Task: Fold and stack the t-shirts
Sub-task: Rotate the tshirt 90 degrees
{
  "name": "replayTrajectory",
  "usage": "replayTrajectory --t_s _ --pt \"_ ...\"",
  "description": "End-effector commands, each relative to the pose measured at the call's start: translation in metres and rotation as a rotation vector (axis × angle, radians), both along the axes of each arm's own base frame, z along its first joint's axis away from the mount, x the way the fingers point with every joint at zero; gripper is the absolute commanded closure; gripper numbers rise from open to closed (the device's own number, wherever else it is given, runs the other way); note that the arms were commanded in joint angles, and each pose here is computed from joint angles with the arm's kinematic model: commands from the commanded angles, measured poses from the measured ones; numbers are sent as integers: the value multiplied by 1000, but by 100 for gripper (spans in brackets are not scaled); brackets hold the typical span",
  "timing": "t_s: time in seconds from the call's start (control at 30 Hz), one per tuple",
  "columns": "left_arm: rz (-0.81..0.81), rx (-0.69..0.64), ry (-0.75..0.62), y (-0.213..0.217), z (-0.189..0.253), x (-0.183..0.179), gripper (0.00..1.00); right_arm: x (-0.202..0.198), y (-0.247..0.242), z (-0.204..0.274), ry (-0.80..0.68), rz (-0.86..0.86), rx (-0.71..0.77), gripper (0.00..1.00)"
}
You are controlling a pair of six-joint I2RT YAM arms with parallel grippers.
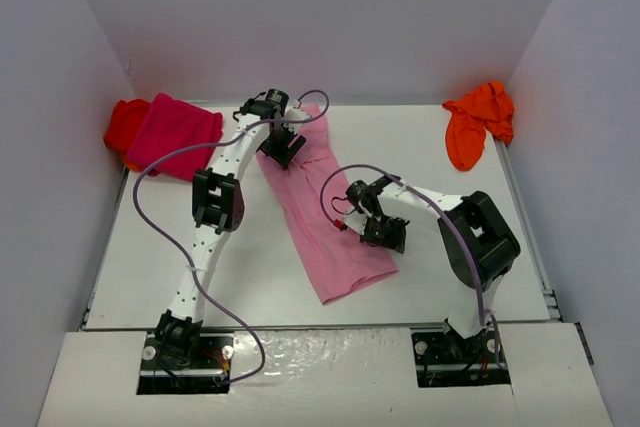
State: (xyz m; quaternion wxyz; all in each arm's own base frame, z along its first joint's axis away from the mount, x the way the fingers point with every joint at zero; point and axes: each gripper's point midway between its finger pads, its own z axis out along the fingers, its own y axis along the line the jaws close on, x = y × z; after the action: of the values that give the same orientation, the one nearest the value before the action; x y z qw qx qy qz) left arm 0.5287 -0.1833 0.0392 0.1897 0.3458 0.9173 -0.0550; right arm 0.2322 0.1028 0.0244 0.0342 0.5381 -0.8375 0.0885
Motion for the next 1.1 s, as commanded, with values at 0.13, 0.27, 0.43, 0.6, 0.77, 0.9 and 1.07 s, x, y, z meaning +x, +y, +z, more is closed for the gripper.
replayTrajectory --t_s 0.13,0.27,0.43,0.6,0.77,0.9,1.07 --pt "37 -73 -169 2 109 -2 35 -60 4 -28 222 126 -127 100" --pt "32 -76 -150 21 135 -32 40 -84 27 -32 274 200 -102 100" --pt "43 -68 -117 58 147 -66 42 -107 49 -27 290 280 -89 100" --pt "35 -21 -72 90 146 -93 44 -140 62 -17 349 367 -69 100" --pt "15 -49 -21 91 140 -116 48 -89 60 15 97 367 -101 100" --pt "51 -34 -35 92 136 -105 50 7 55 85 -210 226 -1 100" --pt "65 -9 68 87 113 -85 77 91 45 160 -495 106 118 100"
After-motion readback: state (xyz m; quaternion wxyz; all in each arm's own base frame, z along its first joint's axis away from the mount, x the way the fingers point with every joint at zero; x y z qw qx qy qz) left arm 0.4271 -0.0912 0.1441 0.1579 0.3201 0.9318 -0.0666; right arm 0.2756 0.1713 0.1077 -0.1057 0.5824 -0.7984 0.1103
